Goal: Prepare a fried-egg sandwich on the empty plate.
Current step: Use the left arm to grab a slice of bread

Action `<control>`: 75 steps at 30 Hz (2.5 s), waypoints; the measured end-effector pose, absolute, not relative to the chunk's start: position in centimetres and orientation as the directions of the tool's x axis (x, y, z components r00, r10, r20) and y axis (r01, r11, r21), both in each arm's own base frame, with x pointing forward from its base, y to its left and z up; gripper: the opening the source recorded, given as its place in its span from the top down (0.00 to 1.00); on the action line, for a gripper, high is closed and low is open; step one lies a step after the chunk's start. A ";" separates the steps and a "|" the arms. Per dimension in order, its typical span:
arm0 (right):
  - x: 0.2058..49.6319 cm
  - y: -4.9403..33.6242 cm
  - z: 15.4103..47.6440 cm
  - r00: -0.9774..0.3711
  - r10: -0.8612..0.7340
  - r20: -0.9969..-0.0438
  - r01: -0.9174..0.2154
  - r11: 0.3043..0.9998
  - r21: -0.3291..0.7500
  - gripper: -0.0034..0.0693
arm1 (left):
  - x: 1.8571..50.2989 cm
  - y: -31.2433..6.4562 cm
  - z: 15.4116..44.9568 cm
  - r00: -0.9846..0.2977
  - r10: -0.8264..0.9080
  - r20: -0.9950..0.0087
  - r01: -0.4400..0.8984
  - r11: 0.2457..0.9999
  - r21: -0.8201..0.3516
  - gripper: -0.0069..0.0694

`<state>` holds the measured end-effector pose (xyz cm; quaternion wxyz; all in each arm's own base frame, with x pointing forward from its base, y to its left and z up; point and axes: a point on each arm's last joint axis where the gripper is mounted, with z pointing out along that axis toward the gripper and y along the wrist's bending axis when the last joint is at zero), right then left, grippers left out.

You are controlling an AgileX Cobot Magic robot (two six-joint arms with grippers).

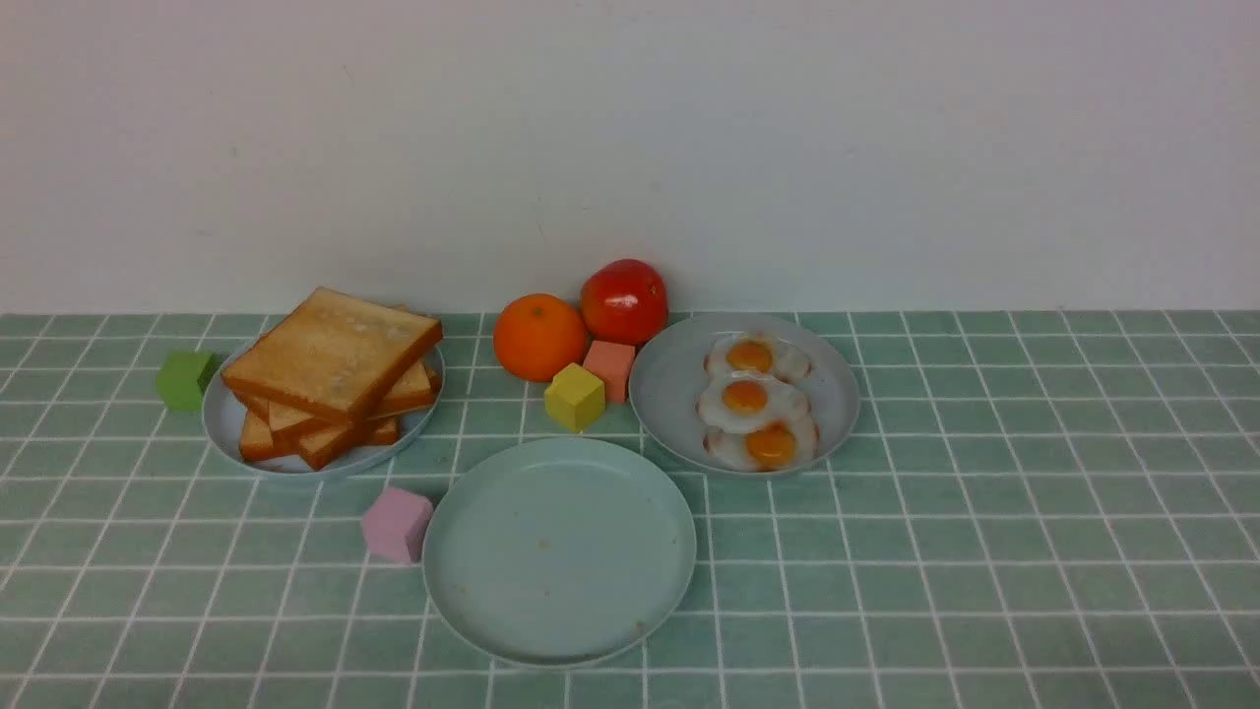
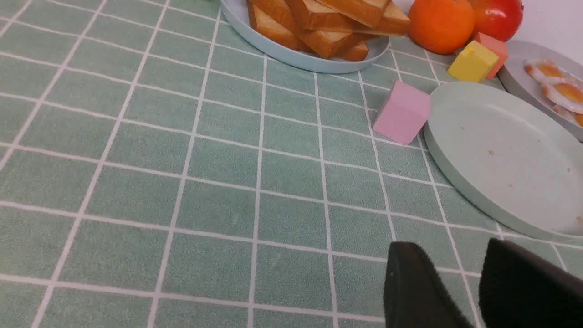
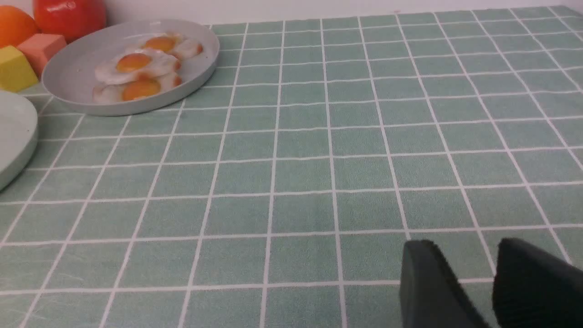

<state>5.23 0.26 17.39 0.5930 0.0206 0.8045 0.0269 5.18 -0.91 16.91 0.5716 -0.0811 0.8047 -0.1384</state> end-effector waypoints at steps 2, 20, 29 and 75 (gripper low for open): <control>5.2 0.3 17.4 -0.296 0.065 -0.953 0.001 0.998 0.068 0.62 | 5.2 -0.9 16.9 -0.333 -0.289 -0.897 0.028 0.949 -0.316 0.60; 5.2 0.3 17.4 -0.296 0.064 -0.953 0.001 0.998 0.067 0.62 | 5.5 -1.1 18.1 -0.227 -0.510 -0.830 0.037 0.847 -0.530 0.60; 5.2 0.3 17.4 -0.296 0.064 -0.953 0.001 0.998 0.067 0.62 | 5.6 -0.7 20.0 -0.071 -0.846 -0.529 0.083 0.523 -0.848 0.60; 7.6 4.2 37.0 -0.628 -0.127 -0.768 -0.412 0.891 0.190 0.95 | 37.3 -7.3 26.5 -0.841 0.155 -0.519 0.162 0.986 0.032 0.90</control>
